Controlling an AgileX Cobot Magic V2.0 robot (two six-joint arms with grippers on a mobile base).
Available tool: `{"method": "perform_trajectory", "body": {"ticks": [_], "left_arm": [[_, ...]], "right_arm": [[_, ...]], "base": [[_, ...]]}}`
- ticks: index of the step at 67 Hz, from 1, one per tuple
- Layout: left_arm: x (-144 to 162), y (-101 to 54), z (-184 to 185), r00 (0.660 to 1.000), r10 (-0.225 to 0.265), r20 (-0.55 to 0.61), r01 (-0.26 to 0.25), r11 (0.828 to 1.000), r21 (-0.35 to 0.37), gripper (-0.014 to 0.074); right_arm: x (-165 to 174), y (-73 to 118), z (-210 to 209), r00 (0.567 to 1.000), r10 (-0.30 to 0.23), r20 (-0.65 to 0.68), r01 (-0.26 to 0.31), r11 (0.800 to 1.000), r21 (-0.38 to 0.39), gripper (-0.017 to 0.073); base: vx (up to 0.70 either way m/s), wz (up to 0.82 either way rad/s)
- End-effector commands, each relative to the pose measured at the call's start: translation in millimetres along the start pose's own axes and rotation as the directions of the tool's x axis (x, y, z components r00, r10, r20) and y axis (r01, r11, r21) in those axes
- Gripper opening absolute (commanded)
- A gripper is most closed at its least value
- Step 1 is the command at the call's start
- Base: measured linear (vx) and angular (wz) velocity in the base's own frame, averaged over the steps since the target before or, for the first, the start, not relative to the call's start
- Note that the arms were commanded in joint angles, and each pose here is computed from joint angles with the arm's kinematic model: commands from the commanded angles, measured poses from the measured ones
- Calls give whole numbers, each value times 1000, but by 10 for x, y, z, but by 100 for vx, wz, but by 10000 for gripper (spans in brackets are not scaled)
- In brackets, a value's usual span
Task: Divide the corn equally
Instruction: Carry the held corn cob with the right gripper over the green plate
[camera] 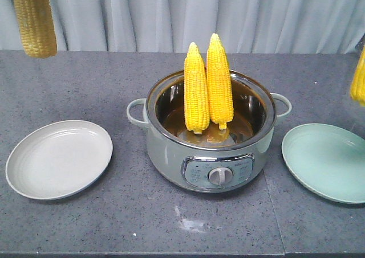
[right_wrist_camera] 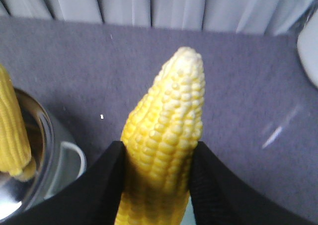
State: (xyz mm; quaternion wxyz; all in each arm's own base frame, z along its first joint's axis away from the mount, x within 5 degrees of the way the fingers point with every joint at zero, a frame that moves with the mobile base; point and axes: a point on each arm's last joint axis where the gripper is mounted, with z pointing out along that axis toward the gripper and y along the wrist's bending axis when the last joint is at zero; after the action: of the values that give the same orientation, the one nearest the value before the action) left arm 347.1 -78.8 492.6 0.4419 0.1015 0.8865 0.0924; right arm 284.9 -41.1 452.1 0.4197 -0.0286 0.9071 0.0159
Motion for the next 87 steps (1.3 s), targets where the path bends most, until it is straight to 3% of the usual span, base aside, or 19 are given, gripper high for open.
{"method": "perform_trajectory", "body": {"ticks": [1, 15, 46, 62, 87], "left_arm": [[-103, 115, -290, 991, -29, 133, 31, 999, -17, 129], [-103, 115, -290, 991, -29, 133, 31, 999, -17, 129], [-103, 115, -290, 991, -29, 133, 31, 999, -17, 129], [-103, 115, -290, 991, -29, 133, 31, 999, -17, 129], [-103, 115, -290, 991, -29, 133, 31, 999, -17, 129]], "right_arm": [[-12, -68, 69, 999, 12, -45, -10, 999, 31, 4], [119, -169, 536, 970, 25, -240, -22, 1000, 17, 13], [417, -289, 1385, 867, 48, -497, -79, 996, -42, 45], [499, -292, 1561, 838, 44, -544, -99, 993, -71, 101], [462, -281, 1468, 847, 58, -528, -105, 993, -58, 154]], "base": [[0, 0], [0, 0], [0, 0], [0, 0], [0, 0]]}}
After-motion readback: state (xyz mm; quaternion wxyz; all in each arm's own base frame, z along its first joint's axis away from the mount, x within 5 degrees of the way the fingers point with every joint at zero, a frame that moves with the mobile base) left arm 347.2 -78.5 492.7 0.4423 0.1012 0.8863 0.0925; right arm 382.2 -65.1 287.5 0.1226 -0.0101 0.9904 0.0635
